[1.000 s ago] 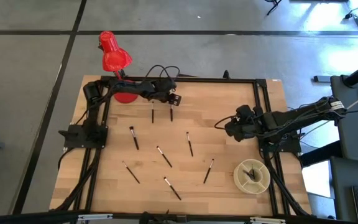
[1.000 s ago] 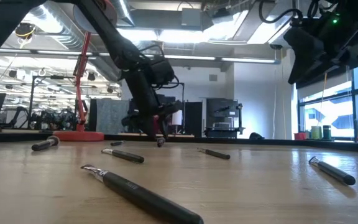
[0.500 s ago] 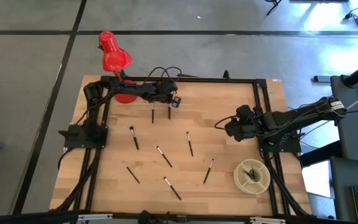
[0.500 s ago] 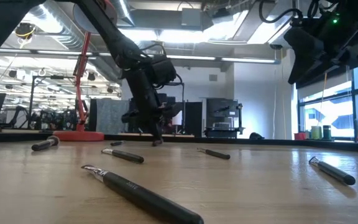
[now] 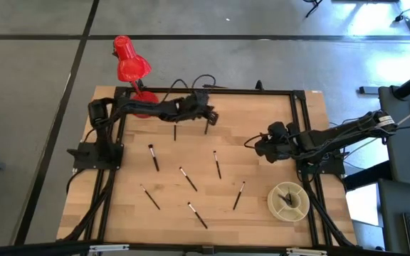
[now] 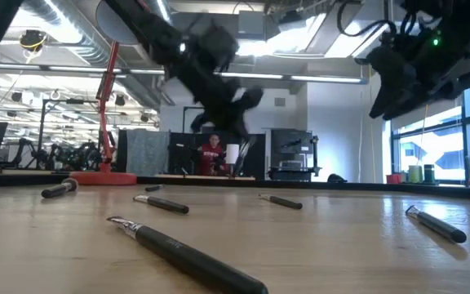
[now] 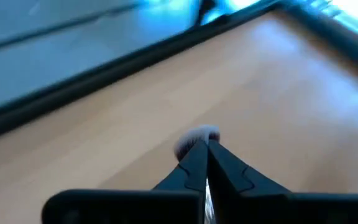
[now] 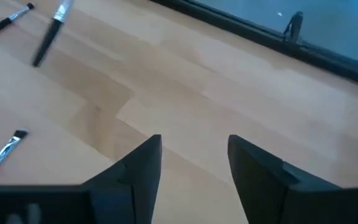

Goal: Pick & Place Makeup Supplies
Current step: Put the makeup brush into the organizer

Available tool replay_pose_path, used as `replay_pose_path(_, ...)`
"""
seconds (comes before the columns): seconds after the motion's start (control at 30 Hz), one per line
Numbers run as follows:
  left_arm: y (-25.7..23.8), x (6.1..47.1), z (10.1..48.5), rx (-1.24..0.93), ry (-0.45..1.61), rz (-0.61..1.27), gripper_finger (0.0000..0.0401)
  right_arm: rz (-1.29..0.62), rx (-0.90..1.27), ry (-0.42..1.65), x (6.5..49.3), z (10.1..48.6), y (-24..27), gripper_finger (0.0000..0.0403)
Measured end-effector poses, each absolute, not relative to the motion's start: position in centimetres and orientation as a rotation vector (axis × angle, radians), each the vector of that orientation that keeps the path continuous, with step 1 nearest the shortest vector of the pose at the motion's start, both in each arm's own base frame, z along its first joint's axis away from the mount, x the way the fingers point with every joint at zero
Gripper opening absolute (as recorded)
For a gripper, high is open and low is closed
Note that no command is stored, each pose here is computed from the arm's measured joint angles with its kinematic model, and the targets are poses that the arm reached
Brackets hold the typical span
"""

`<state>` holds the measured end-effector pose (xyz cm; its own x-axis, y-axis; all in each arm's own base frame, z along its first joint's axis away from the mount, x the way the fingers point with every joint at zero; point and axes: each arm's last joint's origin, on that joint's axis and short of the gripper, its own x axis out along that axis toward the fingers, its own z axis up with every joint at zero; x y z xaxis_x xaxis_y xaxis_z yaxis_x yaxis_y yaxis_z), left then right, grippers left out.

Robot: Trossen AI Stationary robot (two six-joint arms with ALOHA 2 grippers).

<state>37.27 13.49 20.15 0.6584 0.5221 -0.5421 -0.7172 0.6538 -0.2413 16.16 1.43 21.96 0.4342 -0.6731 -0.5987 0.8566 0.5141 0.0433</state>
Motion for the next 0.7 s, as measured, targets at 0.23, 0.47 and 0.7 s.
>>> replay_pose_path(0.23,6.1,39.4,23.5,-0.365,0.266,0.55,0.0004,-0.629,0.397,0.395,17.2,21.6,1.5,0.0185)
replay_pose_path(0.47,0.6,40.3,25.0,-0.294,0.14,0.391,0.0002,-0.223,0.399,0.157,17.0,22.1,2.1,0.0194)
replay_pose_path(0.7,-1.7,40.4,25.9,-0.244,0.061,0.345,0.0002,-0.196,0.353,0.082,17.4,22.1,2.2,0.0215)
